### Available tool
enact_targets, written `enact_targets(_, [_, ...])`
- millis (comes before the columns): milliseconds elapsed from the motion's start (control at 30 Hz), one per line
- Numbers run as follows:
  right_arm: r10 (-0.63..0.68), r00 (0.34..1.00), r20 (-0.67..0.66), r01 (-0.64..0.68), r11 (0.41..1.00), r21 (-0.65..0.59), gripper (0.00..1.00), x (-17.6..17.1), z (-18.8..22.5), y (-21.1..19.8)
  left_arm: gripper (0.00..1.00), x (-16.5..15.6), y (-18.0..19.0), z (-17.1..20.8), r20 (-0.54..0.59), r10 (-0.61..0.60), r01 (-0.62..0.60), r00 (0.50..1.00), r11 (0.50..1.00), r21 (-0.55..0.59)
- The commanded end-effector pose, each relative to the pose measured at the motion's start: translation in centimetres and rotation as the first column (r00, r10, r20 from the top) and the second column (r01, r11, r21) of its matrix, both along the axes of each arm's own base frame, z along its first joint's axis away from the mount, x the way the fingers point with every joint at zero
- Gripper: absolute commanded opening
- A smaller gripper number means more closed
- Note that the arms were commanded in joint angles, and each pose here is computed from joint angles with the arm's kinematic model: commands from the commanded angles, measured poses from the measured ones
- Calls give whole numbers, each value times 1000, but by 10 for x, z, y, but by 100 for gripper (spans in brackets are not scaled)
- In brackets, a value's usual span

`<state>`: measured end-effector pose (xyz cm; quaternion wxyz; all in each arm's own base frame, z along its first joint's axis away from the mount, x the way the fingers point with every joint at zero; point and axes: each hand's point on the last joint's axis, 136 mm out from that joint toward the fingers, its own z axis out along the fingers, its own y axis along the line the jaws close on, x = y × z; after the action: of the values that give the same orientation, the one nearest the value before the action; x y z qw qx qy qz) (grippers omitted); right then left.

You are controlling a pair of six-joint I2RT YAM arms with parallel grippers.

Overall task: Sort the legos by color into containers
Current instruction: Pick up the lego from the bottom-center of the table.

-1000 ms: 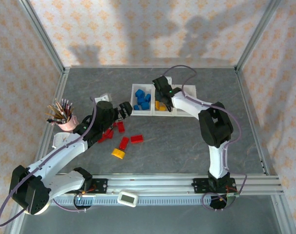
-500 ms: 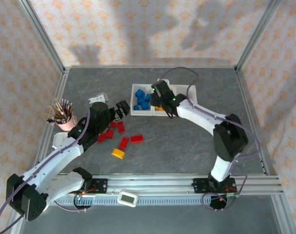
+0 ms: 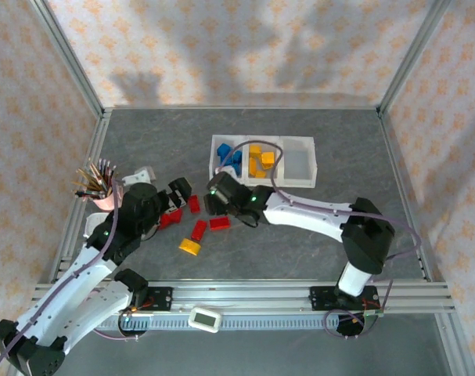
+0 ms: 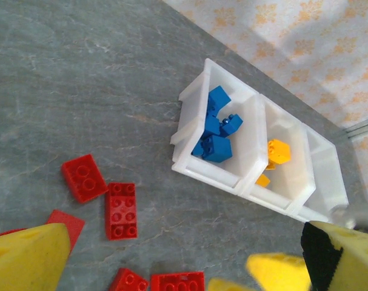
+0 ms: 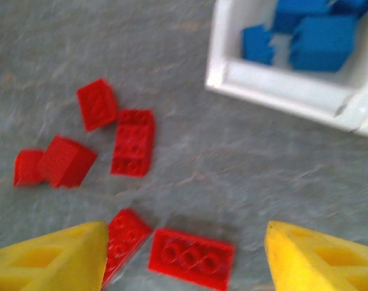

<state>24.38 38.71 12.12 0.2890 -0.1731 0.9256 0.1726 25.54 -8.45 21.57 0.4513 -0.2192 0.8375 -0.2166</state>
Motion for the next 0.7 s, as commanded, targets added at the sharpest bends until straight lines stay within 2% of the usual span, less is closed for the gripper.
enact_targets(0, [78,997,-24,-78,997,-1,70,-28,-15,23,99,-13,18,-17,-67,67,-65,995,997,37])
enact_targets(200, [272,962,-25,-273,961,-43,71,-69,-48,48,99,-23,29,-20,-80,103,-99,991,994,46])
enact_targets(533, [375,927,-24,-376,925,-57,72,-84,-77,60,99,-30,34,-21,-85,129,-127,988,991,34])
enact_targets(667, [390,920,-18,-390,916,-93,68,-83,-87,64,99,-31,39,-21,-81,153,-151,985,988,35])
